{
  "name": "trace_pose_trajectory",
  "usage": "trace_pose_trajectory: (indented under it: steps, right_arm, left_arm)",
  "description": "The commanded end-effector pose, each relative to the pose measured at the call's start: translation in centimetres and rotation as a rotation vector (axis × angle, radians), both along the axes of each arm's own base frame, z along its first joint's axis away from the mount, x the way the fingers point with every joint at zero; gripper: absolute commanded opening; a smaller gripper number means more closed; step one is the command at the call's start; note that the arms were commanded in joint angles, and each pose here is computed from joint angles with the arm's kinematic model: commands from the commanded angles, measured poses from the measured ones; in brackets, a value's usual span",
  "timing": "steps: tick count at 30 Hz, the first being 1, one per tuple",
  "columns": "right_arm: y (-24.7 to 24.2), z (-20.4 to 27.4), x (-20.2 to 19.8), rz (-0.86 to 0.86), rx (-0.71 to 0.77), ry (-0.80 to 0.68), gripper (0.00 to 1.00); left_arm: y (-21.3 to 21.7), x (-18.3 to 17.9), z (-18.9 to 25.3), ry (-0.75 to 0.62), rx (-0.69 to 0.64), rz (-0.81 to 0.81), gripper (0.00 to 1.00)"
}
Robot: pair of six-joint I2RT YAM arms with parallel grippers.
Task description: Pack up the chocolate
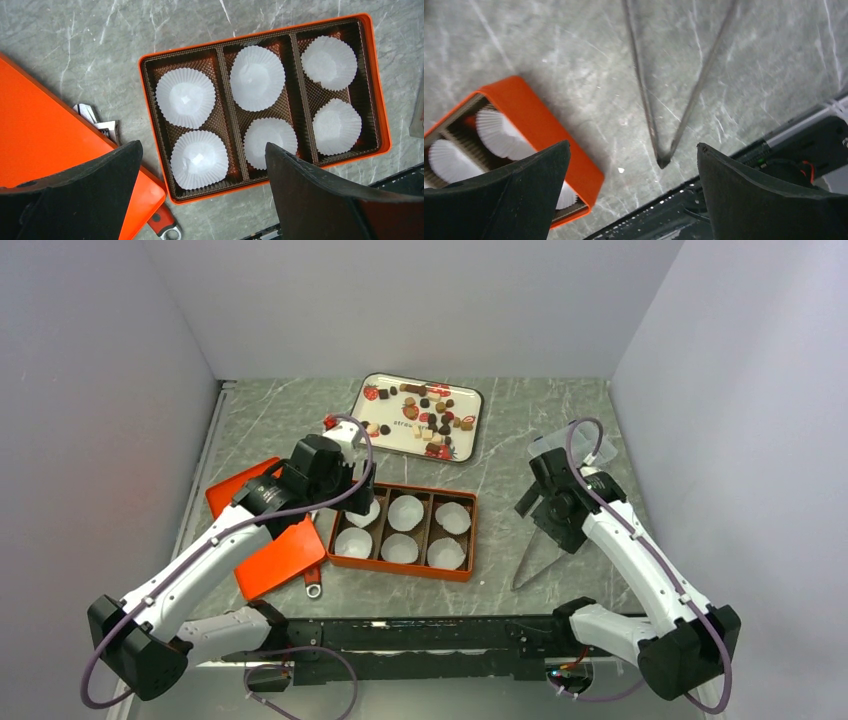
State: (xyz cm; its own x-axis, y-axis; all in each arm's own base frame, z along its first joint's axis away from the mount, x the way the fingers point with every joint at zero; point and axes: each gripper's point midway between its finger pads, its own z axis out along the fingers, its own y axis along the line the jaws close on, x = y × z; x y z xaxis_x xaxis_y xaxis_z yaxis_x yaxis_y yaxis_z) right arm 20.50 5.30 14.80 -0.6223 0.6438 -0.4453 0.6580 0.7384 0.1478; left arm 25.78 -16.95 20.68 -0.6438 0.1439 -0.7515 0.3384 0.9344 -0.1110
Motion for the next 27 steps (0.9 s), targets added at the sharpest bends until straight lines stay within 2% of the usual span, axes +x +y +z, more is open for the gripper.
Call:
trace_pose_trajectory:
  steps: [1,7,15,22,27]
  right_arm:
    - [-0.4,-2.2,-2.1,-0.081,0.012,0.099,1.0]
    - [-0.4,-5.6,-2.0,-0.106,0.037,0.137,1.0]
    - [0.0,-8.8,1.0,-0.111,0.076,0.059,1.0]
    - [-0.8,-10.9,0.2,-0.157,0.06,0.092,1.0]
    - [-1.4,-10.5,-0.1,-0.165,0.043,0.1,1.0]
  left_arm:
    - [-0.2,0.0,0.8,-0.037,-0.036,-0.026,1.0]
    - [-0.6,-0.5,0.7,-0.029,-0.073,-0.047,1.0]
    - [-0.7,-0.7,1.0,-0.04,-0.089,-0.069,0.99]
    - [-0.7,-0.7,1.0,-0.045,-0.082,-0.077,0.99]
    - [-0.8,-0.8,0.7,-0.038,-0.084,-0.083,1.0]
